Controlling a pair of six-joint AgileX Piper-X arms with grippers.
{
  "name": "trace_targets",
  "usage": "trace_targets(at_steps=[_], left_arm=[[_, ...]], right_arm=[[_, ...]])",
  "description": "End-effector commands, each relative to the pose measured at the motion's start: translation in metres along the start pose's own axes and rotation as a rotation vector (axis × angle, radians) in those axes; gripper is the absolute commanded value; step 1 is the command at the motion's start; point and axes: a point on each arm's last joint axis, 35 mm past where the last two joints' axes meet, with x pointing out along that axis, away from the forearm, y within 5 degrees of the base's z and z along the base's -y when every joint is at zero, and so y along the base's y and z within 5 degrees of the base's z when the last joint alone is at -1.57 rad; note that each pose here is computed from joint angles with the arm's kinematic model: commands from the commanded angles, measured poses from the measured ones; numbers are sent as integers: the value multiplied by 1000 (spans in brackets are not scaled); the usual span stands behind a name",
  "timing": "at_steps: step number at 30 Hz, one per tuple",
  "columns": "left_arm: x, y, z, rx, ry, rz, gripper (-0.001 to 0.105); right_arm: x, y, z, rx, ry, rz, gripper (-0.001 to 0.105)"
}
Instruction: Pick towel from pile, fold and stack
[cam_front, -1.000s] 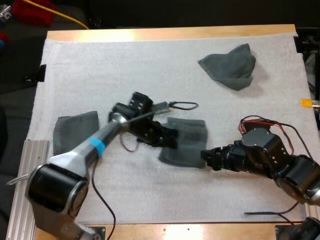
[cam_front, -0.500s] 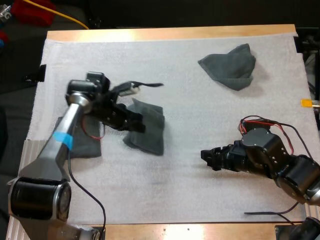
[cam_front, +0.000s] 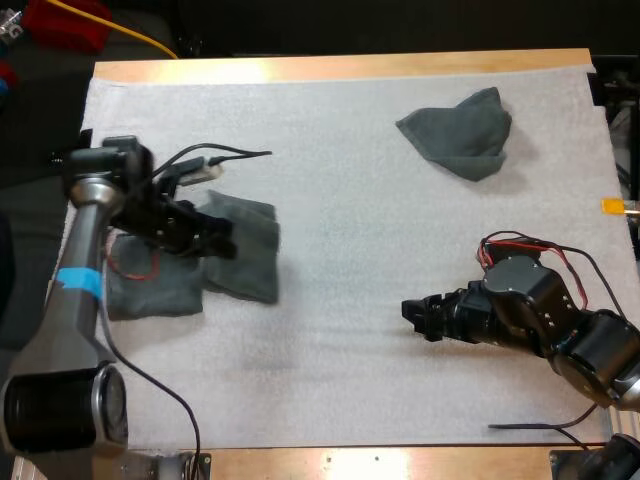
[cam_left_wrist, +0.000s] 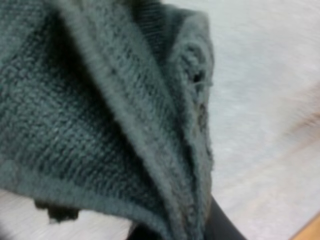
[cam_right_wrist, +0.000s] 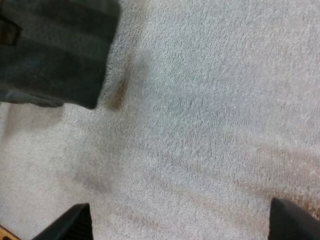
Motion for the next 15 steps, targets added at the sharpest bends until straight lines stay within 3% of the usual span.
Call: trace_targets(at_steps=[1, 5, 9, 15], left_arm=[[-8, -1, -2, 9, -16, 18, 1], [-29, 17, -7, -51, -82, 19, 1], [-39, 34, -10, -129, -102, 84, 1], [-43, 42, -11, -154, -100, 189, 1]], right_arm=[[-3, 1, 1, -15, -5, -3, 69], [-3, 1, 1, -15, -5, -3, 69], [-3, 1, 1, -15, -5, -3, 69], [-3, 1, 1, -15, -5, -3, 69]])
